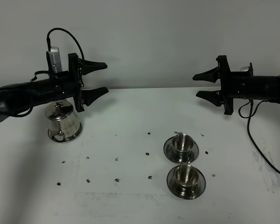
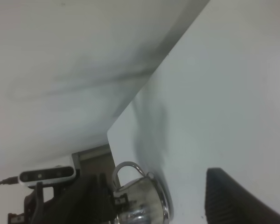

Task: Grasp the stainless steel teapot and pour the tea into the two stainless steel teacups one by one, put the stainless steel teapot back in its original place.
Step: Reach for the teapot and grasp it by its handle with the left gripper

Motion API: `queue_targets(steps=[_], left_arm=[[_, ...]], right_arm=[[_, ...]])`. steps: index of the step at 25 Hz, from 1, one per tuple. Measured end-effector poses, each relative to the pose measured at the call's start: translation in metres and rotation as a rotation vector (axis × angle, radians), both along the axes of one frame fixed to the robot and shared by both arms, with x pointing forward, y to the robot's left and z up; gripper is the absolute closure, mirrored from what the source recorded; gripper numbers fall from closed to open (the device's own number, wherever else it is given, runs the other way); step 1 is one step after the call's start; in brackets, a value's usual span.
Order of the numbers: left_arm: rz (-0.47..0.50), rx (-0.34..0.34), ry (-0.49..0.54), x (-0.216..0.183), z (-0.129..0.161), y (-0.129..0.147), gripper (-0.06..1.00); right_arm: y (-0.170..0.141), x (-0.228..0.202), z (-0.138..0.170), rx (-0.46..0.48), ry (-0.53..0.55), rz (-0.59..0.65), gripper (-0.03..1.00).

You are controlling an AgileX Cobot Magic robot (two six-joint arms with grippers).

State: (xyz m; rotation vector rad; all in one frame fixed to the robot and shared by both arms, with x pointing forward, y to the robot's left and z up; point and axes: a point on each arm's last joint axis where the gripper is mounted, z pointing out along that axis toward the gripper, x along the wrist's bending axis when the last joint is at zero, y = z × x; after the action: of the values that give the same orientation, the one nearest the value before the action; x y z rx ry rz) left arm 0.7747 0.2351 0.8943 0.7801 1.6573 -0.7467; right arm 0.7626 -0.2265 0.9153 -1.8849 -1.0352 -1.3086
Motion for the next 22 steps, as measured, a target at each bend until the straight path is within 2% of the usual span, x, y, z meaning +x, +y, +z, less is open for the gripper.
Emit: queue_targets(steps=[9, 12, 15, 18, 19, 20, 22], left_arm=[[-0.003, 0.008, -0.013, 0.000, 0.000, 0.000, 0.24], [-0.008, 0.024, -0.046, 0.000, 0.001, 0.000, 0.24], [-0.031, 0.063, -0.140, 0.003, 0.008, 0.000, 0.24], [-0.069, 0.112, -0.281, 0.009, 0.033, -0.002, 0.26], [-0.087, 0.146, -0.338, 0.011, 0.045, -0.002, 0.27], [-0.108, 0.182, -0.394, 0.012, 0.058, -0.003, 0.28], [-0.160, 0.305, -0.505, 0.014, 0.083, -0.004, 0.30]], right_arm=[[0.000, 0.000, 0.000, -0.021, -0.038, 0.013, 0.48], [0.000, 0.004, 0.007, -0.066, -0.140, 0.044, 0.48], [0.001, 0.011, 0.028, -0.119, -0.288, 0.096, 0.48], [0.001, 0.015, 0.054, -0.216, -0.436, 0.174, 0.48], [0.001, 0.016, 0.061, -0.276, -0.475, 0.209, 0.48], [-0.001, 0.017, 0.069, -0.350, -0.516, 0.244, 0.48], [-0.004, 0.018, 0.085, -0.510, -0.585, 0.305, 0.48]])
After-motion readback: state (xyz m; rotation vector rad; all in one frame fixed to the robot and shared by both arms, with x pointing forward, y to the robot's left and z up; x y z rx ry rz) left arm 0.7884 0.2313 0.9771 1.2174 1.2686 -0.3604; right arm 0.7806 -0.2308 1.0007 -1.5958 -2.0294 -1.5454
